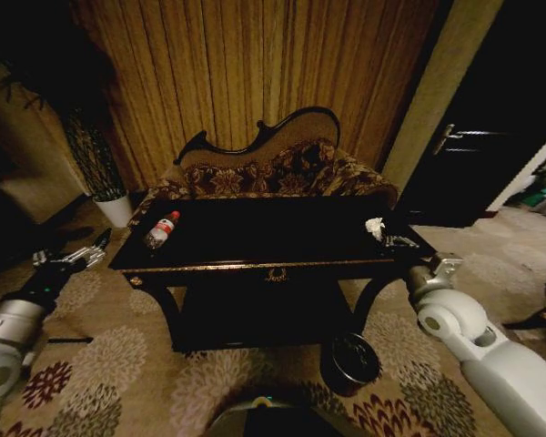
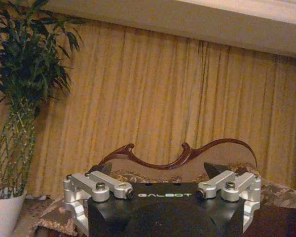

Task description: Move to the front of the table and place the trash on the table into the trash bin.

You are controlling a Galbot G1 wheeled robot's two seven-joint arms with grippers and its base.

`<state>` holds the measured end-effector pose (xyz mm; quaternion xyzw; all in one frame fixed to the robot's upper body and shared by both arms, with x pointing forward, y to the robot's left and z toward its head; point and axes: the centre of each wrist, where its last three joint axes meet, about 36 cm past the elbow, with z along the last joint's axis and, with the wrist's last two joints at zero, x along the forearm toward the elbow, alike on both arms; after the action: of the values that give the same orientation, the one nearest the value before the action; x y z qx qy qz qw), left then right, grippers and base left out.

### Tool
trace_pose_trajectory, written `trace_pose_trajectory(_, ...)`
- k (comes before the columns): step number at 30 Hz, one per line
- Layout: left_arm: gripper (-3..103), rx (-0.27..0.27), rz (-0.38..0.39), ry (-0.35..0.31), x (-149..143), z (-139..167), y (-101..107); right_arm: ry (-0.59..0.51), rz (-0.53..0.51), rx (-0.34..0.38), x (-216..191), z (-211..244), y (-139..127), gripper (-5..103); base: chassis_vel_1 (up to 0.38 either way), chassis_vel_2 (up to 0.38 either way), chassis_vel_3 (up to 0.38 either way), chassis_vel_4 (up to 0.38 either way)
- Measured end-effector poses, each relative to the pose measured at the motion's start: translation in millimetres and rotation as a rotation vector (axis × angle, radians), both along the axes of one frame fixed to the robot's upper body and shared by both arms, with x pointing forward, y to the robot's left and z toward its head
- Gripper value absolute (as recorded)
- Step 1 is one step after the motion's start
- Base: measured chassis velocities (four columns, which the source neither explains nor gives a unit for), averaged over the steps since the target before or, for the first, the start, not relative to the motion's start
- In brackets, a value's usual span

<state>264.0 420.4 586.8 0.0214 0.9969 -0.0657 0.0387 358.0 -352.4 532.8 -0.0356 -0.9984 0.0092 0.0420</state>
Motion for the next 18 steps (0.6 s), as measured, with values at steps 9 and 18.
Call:
trace_pose_trajectory(9,100,-0.007,0.001,0.000,-1.4,-2.0,-1.4,0.021,0.023,-0.014,-3.2,-21.9,10.6,0,0.270,-0.282,-0.266,0.266)
trace_pose_trajectory(18,100,-0.012,-0.009,-0.004,-2.1,-2.5,-6.0,0.255,0.039,0.063,-10.5,-108.4,27.9,0,0.050,-0.065,-0.051,0.066)
